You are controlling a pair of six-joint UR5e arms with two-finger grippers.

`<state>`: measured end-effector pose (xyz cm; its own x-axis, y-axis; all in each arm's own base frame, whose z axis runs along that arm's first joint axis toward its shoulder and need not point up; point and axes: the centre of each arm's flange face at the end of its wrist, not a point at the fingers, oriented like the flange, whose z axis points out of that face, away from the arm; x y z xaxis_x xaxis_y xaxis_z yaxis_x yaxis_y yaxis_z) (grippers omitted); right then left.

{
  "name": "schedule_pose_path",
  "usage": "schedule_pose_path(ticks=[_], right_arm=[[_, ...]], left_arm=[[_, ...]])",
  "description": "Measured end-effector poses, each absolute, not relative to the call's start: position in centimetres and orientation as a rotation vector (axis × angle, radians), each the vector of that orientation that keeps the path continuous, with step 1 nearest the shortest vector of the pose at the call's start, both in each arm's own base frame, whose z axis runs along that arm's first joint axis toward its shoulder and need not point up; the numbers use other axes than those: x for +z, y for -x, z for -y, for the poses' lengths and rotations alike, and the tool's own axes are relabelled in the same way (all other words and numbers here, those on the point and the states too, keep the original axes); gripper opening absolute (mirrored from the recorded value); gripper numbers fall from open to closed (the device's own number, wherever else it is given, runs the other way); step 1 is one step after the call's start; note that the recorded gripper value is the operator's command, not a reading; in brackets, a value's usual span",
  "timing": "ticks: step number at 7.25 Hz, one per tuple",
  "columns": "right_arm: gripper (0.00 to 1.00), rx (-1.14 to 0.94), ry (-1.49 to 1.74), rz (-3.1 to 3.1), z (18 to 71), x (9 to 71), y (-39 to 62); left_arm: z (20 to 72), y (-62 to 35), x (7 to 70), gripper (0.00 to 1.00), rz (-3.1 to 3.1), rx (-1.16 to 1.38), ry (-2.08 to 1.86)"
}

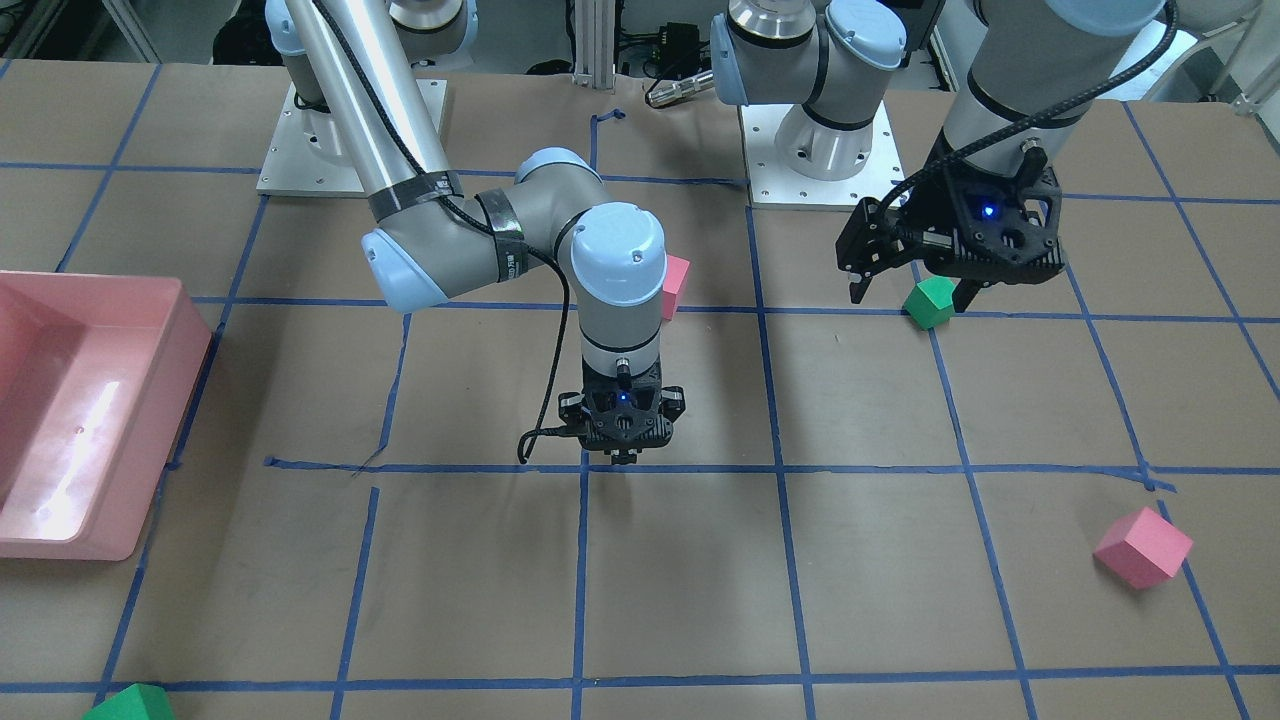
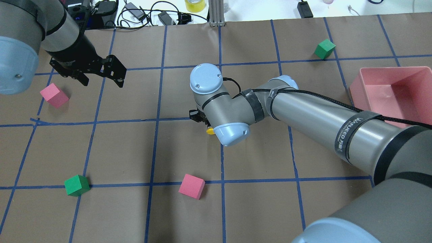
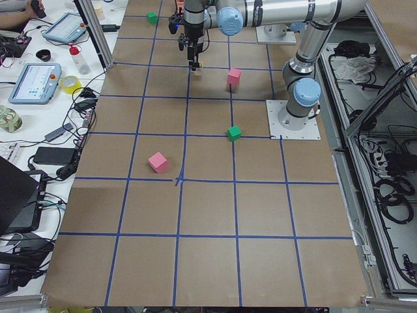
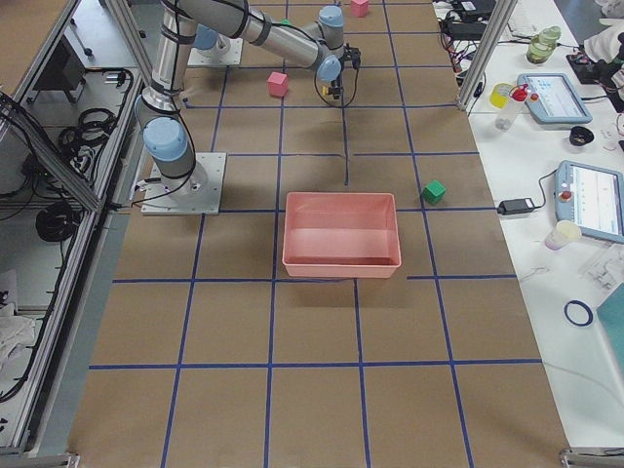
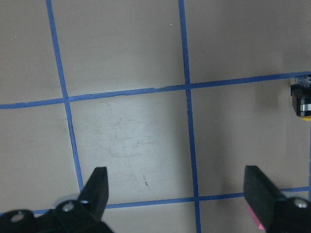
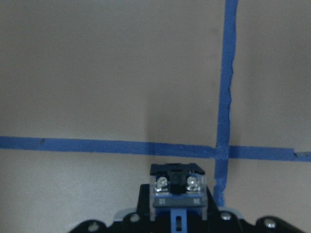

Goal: Align button upright
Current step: 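Carry the switch to the table center and set it down, then open the right gripper and raise it away from the switch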

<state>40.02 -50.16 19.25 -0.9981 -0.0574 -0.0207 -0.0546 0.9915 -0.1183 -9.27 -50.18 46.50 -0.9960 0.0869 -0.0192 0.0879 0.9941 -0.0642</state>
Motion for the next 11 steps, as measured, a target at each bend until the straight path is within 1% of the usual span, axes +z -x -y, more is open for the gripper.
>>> schedule_pose_path(ticks=[2,3,4,6,7,9,11], right_arm=[[0.43,-0.173,0.089,-3.115,49.9,18.8,-39.9],[0.51,-0.163,0.09,-3.117,49.7,18.6,-39.8],[0.66,-0.153,0.09,-3.121,49.5,18.3,-39.7],[0.9,-0.15,0.098,-3.122,49.3,18.2,-39.6],[0.99,-0.167,0.132,-3.115,49.4,18.9,-39.6],[1.0,-0.247,0.18,-3.092,50.3,23.5,-38.2],[1.0,-0.201,0.147,-3.093,52.0,29.1,-31.9]], left_arm=[[50.2,9.3,46.5,1.0,-3.121,-0.102,-0.137],[50.2,9.3,46.5,1.0,-3.121,-0.102,-0.137],[50.2,9.3,46.5,1.0,-3.121,-0.102,-0.137],[50.3,9.3,46.4,1.0,-3.122,-0.099,-0.136],[50.4,9.3,46.2,1.0,-3.123,-0.096,-0.135],[50.5,9.3,46.2,1.0,-3.122,-0.097,-0.12],[50.1,9.6,46.5,1.0,-3.122,-0.086,-0.117]])
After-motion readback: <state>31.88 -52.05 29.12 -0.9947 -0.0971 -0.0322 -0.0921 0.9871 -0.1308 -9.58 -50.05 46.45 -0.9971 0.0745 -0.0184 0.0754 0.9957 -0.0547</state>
